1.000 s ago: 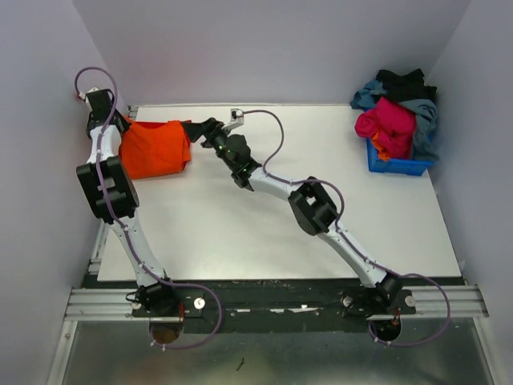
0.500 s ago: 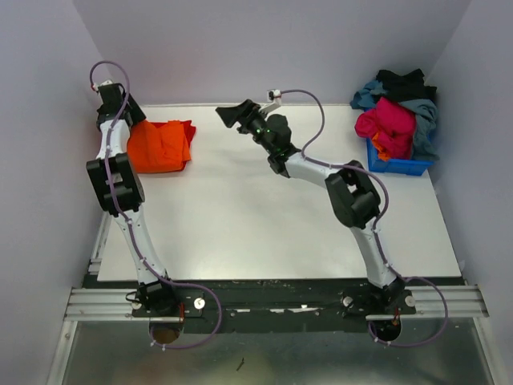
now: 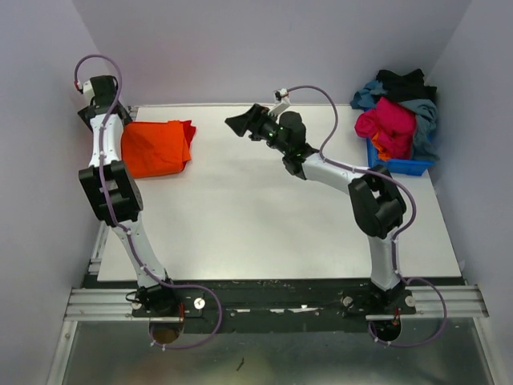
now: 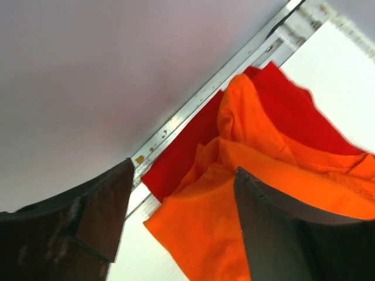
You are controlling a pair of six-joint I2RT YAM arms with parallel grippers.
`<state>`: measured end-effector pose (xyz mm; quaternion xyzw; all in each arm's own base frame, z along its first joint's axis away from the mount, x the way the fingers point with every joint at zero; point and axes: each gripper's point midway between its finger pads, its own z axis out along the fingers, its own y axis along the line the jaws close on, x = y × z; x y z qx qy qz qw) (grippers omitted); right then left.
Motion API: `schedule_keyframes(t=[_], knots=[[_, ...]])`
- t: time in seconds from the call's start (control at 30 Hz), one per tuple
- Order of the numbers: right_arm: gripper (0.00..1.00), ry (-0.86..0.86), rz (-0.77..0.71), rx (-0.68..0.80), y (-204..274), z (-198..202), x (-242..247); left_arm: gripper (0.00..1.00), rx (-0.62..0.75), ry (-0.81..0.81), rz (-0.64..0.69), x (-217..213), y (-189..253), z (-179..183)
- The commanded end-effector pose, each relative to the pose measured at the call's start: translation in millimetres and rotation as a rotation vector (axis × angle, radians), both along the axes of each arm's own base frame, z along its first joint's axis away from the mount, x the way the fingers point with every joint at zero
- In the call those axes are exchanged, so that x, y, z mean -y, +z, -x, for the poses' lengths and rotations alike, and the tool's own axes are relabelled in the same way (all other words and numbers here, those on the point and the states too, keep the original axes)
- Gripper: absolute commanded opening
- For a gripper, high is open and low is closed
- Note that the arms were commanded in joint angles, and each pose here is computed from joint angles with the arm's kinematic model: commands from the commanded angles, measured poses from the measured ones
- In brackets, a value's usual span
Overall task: Fold and stack the t-shirts
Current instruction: Put the neatly folded tshirt into the corner of the board with both arms
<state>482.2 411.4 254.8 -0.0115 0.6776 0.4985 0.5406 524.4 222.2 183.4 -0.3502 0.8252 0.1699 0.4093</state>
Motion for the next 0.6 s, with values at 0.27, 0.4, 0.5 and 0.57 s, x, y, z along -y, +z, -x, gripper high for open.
schedule_keyframes(t=[0.27,0.4,0.5,0.57], knots=[[0.91,0.076,0.09,-0.052,-1,18,17,0.82,-0.127,-0.025,0.062,-9,-84,-31],[0.86,0.074,0.111,-0.064,-6,18,19,0.82,-0.095,-0.021,0.045,-6,-65,-21],[0.84,0.081,0.129,-0.082,-14,20,21,0.82,-0.007,-0.012,0.006,-6,-27,-14],[0.84,0.076,0.143,-0.083,-18,22,26,0.82,0.019,0.002,-0.016,-8,-8,-9]])
